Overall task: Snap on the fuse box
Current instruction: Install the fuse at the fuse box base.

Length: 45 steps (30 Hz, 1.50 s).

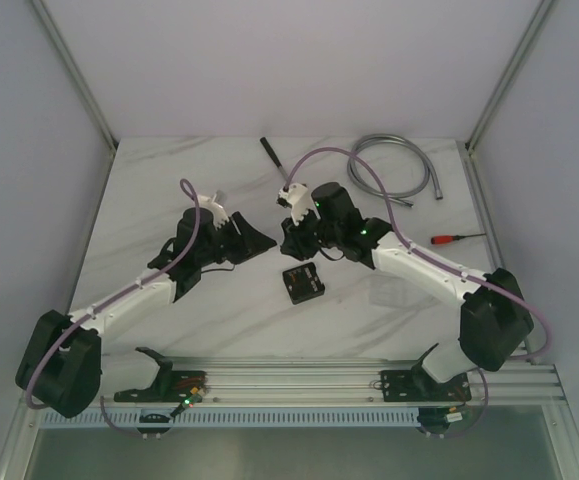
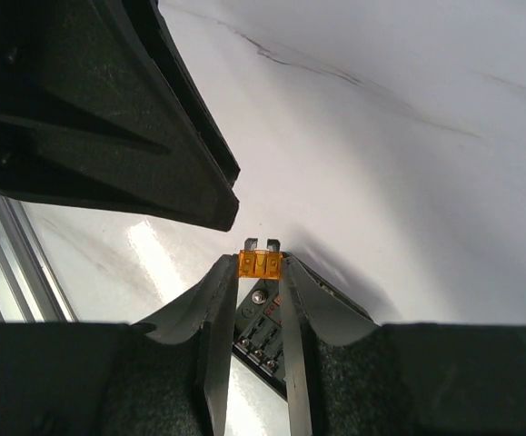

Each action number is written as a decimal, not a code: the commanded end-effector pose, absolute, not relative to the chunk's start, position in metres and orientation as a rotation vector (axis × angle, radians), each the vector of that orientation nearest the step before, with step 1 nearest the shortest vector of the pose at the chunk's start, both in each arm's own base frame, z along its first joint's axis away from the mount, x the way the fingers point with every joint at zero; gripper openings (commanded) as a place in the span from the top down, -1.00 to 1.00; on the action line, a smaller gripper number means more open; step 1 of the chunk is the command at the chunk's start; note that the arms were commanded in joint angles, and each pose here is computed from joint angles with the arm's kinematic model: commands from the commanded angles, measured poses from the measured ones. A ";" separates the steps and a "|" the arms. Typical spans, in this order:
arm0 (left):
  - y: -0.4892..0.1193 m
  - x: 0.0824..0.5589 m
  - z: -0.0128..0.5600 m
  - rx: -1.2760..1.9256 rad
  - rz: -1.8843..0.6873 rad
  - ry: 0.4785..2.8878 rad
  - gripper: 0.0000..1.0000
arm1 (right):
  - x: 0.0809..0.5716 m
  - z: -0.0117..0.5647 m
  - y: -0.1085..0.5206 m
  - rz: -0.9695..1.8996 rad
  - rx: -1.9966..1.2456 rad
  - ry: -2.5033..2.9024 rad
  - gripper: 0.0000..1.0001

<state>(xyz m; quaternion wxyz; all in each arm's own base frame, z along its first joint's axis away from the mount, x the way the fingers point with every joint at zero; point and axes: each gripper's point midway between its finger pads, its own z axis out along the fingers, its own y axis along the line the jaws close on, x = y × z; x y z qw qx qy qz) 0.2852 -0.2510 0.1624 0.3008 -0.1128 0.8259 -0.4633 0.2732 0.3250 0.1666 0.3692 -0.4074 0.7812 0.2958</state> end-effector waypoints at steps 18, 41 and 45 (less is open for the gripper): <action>-0.268 0.287 0.173 -0.316 -1.331 2.132 0.33 | 0.265 0.173 0.342 0.838 -1.084 1.903 0.51; -0.268 0.284 0.165 -0.369 -1.312 2.151 0.51 | 0.277 0.187 0.346 0.836 -0.978 1.888 0.52; -0.270 0.284 0.168 -0.366 -1.321 2.146 0.56 | 0.279 0.187 0.348 0.839 -0.969 1.887 0.53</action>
